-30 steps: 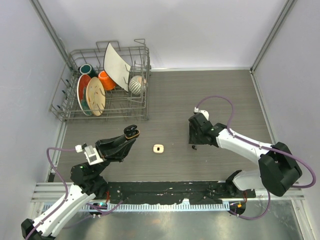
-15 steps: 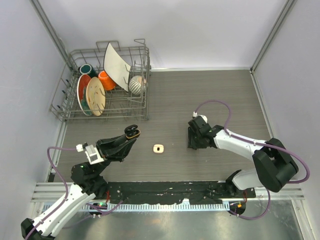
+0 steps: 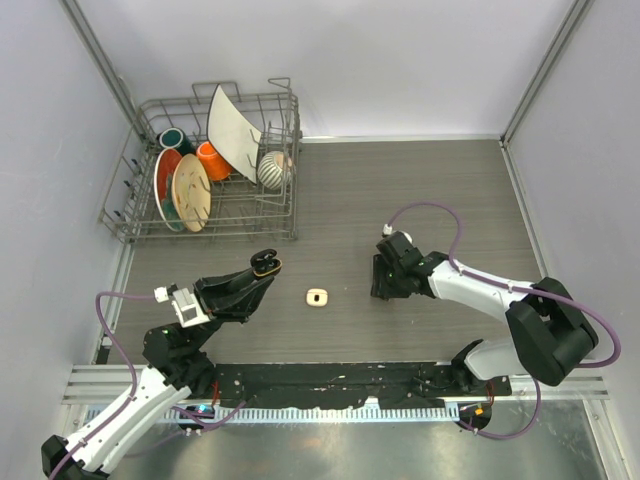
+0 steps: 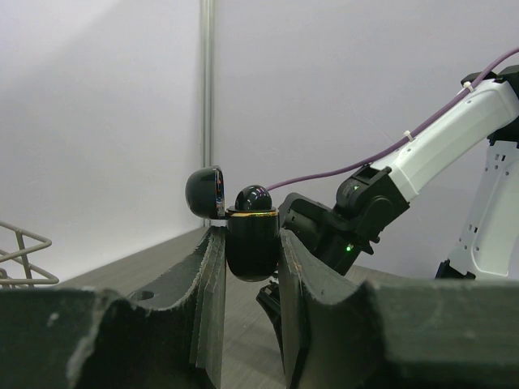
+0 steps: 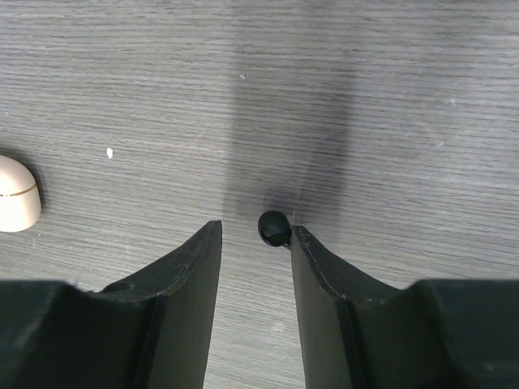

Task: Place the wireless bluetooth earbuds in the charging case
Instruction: Pick up the earbud from the center of the board.

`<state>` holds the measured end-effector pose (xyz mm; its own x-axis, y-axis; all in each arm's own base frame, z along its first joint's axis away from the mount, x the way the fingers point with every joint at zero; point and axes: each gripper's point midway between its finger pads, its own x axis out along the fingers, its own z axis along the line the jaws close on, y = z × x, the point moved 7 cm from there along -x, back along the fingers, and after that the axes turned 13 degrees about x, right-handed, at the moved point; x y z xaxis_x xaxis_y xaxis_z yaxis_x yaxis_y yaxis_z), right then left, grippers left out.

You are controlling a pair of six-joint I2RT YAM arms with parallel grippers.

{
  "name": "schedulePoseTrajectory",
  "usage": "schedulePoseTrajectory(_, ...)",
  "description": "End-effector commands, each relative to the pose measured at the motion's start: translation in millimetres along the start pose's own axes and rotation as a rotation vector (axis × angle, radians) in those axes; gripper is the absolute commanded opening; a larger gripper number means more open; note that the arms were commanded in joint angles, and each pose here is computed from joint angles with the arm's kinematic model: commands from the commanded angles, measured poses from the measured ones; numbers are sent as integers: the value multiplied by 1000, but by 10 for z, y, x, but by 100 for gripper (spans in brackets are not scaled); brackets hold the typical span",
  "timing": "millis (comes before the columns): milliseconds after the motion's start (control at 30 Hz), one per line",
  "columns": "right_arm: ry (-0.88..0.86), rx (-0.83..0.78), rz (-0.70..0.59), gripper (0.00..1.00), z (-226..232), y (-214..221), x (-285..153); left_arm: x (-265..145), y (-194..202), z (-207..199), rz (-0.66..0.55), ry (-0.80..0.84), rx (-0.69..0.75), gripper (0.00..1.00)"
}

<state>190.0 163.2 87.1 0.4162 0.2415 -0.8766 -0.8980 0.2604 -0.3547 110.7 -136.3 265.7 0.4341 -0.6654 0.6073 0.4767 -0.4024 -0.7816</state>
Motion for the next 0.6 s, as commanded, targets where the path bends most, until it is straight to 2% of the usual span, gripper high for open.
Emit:
schedulePoseTrajectory(0, -60, -8, -46, 45, 148, -75, -61, 35, -97, 3, -43, 8, 23, 0)
schedulePoseTrajectory(233, -51, -48, -51, 40, 288, -19, -63, 31, -95, 2, -43, 8, 23, 0)
schedulePoseTrajectory(567, 17, -129, -56, 30, 449, 321, -62, 21, -107, -5, -47, 8, 15, 0)
